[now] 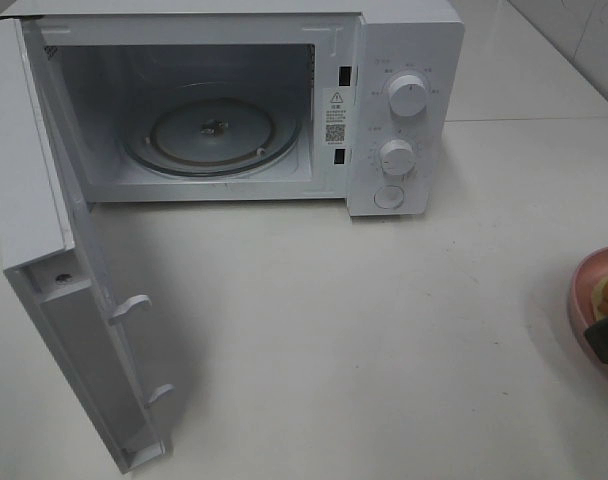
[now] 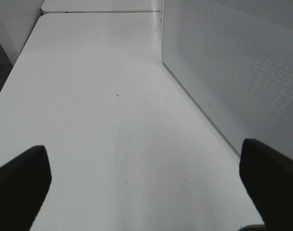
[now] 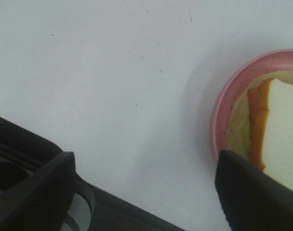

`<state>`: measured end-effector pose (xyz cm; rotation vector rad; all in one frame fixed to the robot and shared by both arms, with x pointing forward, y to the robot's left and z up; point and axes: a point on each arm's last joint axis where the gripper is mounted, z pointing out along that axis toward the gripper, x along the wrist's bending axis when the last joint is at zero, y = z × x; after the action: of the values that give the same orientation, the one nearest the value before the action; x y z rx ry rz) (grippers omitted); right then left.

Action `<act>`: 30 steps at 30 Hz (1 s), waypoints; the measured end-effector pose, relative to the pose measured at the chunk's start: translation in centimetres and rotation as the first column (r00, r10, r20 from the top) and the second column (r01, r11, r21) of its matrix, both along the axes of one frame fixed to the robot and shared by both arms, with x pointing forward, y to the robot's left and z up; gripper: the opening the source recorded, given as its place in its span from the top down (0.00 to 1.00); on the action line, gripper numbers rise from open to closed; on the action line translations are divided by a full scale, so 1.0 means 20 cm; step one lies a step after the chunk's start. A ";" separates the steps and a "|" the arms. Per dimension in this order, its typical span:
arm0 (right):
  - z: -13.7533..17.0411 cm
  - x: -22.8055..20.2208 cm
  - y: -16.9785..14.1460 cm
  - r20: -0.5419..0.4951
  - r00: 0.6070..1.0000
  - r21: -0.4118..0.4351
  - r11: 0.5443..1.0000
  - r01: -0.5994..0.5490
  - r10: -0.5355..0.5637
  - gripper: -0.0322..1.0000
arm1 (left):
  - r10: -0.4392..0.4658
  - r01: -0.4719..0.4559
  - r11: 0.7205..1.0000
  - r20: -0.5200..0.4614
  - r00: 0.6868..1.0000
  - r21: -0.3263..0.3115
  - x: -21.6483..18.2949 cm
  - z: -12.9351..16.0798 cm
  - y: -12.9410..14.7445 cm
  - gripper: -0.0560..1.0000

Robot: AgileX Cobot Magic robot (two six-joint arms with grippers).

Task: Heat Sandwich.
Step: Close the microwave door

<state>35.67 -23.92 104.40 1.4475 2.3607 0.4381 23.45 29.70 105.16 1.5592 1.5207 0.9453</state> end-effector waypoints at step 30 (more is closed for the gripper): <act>0.12 -0.51 -0.33 0.289 0.910 0.245 0.942 0.228 -0.296 0.23 | 0.000 0.000 1.000 0.000 1.000 0.000 0.00 0.00 0.00 0.01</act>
<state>25.56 -30.47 106.82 1.6161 1.8748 0.7989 23.45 29.70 105.16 1.5592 1.5207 0.9453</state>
